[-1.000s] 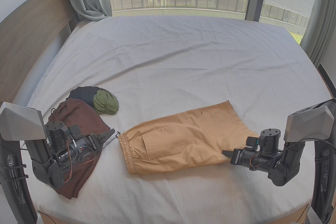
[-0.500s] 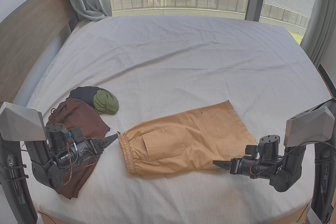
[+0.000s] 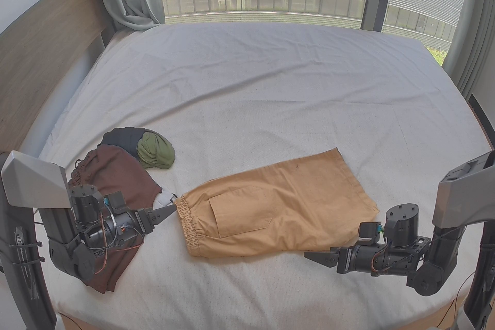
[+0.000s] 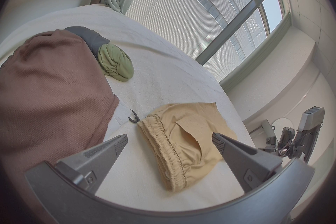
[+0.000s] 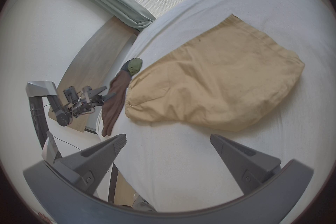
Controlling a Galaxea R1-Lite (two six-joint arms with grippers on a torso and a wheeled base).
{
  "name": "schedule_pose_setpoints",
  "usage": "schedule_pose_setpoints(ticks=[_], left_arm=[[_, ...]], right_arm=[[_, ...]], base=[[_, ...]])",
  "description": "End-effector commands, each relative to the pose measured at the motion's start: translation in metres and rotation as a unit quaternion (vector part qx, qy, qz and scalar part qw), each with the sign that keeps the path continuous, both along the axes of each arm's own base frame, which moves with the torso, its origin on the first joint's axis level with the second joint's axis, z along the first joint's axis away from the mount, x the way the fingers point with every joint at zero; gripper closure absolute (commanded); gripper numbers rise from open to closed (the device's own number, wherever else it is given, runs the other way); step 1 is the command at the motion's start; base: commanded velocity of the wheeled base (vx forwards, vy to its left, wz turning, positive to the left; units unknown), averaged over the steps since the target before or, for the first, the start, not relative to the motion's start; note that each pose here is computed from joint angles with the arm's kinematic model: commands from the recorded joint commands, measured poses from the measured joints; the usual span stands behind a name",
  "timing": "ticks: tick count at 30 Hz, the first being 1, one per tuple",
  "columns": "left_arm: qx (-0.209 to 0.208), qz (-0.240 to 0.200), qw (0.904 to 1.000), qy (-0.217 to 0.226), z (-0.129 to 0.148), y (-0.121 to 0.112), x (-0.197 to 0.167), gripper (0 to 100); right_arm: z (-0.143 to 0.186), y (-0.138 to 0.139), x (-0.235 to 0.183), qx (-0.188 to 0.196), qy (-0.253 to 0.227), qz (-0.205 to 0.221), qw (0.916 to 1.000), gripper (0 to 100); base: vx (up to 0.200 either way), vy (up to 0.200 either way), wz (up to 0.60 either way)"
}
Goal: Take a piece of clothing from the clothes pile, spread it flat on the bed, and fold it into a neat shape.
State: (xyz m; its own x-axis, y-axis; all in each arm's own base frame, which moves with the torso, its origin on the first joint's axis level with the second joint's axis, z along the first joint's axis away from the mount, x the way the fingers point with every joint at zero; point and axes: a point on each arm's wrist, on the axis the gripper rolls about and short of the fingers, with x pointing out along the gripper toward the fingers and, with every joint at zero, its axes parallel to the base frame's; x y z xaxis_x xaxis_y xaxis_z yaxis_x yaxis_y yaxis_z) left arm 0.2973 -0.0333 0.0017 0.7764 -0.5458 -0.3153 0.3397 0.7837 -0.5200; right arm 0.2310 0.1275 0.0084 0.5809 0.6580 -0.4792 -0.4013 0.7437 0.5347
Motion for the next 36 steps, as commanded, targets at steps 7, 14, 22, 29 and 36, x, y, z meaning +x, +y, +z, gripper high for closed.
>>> schedule_pose_setpoints(ticks=[7, 14, 22, 29, 36], left_arm=[[0.004, -0.038, 0.9992, 0.012, -0.005, -0.003, -0.009, 0], [-0.013, -0.09, 0.9958, -0.011, 0.006, -0.011, -0.008, 0], [-0.016, -0.077, 0.9969, 0.001, 0.003, -0.002, -0.01, 0], [-0.017, -0.09, 0.995, 0.04, -0.026, -0.009, -0.006, 0], [-0.017, -0.099, 0.9935, 0.054, -0.036, -0.015, -0.005, 0]], right_arm=[[0.04, 0.006, 0.014, 0.044, -0.083, -0.001, 0.9956, 0], [0.053, 0.0, 0.033, 0.077, -0.111, 0.016, 0.9907, 0], [0.064, -0.02, 0.041, 0.1, -0.122, 0.02, 0.9873, 0], [0.065, -0.026, 0.043, 0.101, -0.126, 0.01, 0.9869, 0], [0.059, -0.025, 0.044, 0.098, -0.118, 0.012, 0.9882, 0]], base=[[0.0, 0.0, 0.0], [0.0, 0.0, 0.0], [0.0, 0.0, 0.0], [0.0, 0.0, 0.0], [0.0, 0.0, 0.0]])
